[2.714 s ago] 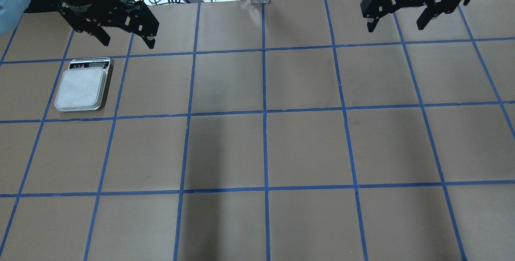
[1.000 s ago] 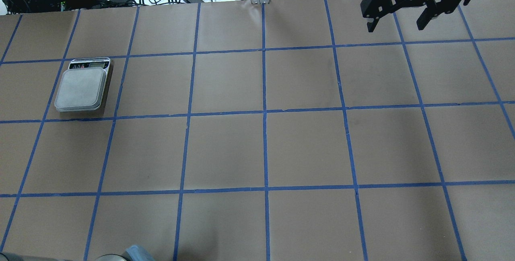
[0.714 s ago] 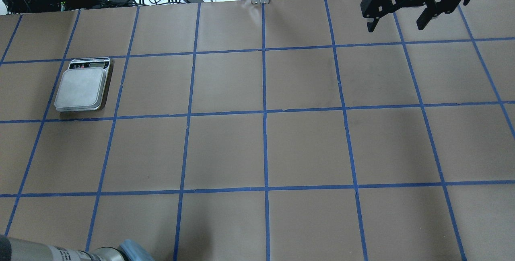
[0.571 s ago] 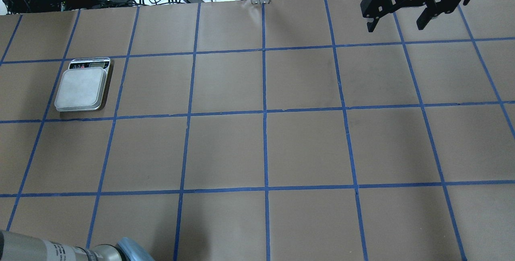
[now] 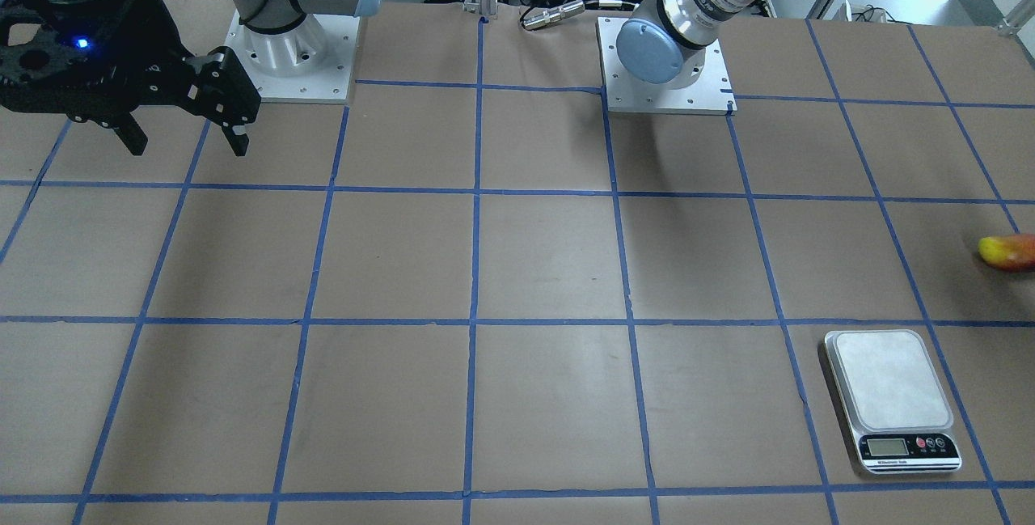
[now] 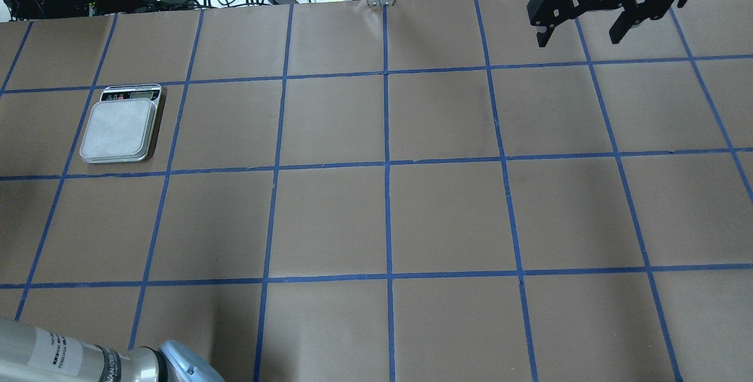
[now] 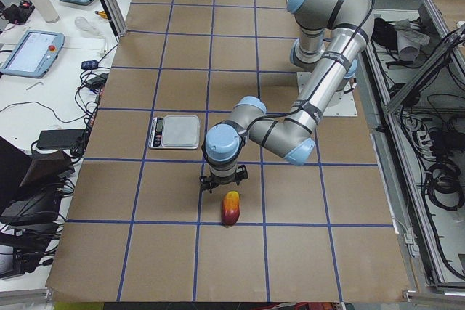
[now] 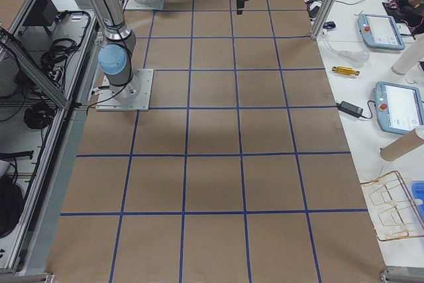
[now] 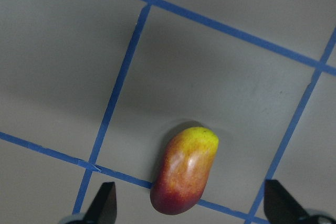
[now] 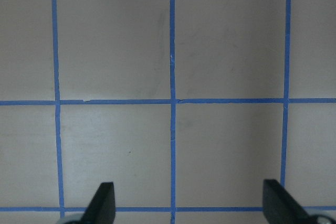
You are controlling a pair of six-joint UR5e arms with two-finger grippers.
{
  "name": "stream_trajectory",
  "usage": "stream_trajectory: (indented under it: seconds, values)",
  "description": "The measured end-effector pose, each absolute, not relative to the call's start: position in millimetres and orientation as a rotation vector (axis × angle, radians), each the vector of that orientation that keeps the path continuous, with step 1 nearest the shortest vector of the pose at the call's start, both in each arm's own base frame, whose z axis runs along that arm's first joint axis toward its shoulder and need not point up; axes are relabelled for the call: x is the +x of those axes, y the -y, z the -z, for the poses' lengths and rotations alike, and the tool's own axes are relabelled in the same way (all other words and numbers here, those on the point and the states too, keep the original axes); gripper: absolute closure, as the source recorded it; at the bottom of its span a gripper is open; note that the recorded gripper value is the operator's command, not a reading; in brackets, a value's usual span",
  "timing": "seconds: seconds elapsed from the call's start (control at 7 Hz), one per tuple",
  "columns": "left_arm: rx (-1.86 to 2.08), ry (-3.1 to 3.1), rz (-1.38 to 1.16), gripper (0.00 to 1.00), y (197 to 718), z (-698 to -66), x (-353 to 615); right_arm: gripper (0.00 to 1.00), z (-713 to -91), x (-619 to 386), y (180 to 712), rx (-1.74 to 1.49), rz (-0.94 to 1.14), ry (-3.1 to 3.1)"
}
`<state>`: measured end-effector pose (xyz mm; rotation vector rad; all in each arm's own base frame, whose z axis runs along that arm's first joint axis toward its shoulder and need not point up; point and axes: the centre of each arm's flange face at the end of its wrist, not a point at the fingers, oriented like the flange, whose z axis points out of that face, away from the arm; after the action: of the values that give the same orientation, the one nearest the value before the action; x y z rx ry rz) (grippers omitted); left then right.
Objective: Weigh mango
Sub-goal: 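Lower the left gripper onto the red-yellow mango and close on it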
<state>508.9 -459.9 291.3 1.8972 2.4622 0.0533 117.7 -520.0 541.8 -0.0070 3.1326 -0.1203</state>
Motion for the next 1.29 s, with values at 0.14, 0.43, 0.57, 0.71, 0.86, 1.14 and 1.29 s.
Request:
stream_trajectory:
  seconds: [0.14, 0.43, 0.57, 0.71, 0.86, 1.14, 1.29]
  values:
    - [1.935, -2.458, -0.029, 0.0, 450.8, -264.6, 524.2, 0.0, -541.8, 117.8, 519.9, -0.007, 0.12, -3.133]
    - [1.999, -2.458, 0.031, 0.0, 440.0, -224.9, 541.1, 0.0, -541.9, 117.9, 519.8, -0.008, 0.121, -3.133]
    - [2.026, -2.45, 0.042, 0.0, 437.7, -212.5, 545.6, 0.0, -541.9, 117.9, 519.9, -0.007, 0.121, -3.133]
    - [2.06, -2.427, 0.047, 0.0, 437.1, -203.6, 547.8, 0.0, -541.7, 117.9, 520.0, -0.007, 0.12, -3.132]
    - [2.098, -2.398, 0.051, 0.0, 437.3, -194.9, 548.9, 0.0, -541.5, 117.9, 520.2, -0.007, 0.119, -3.132]
    - [2.147, -2.345, 0.034, 0.23, 437.3, -173.6, 551.6, 0.0, -541.5, 117.6, 520.2, -0.007, 0.12, -3.132]
    - [2.158, -2.322, 0.025, 0.72, 437.5, -165.6, 552.7, 0.0, -541.8, 117.7, 520.0, -0.007, 0.12, -3.132]
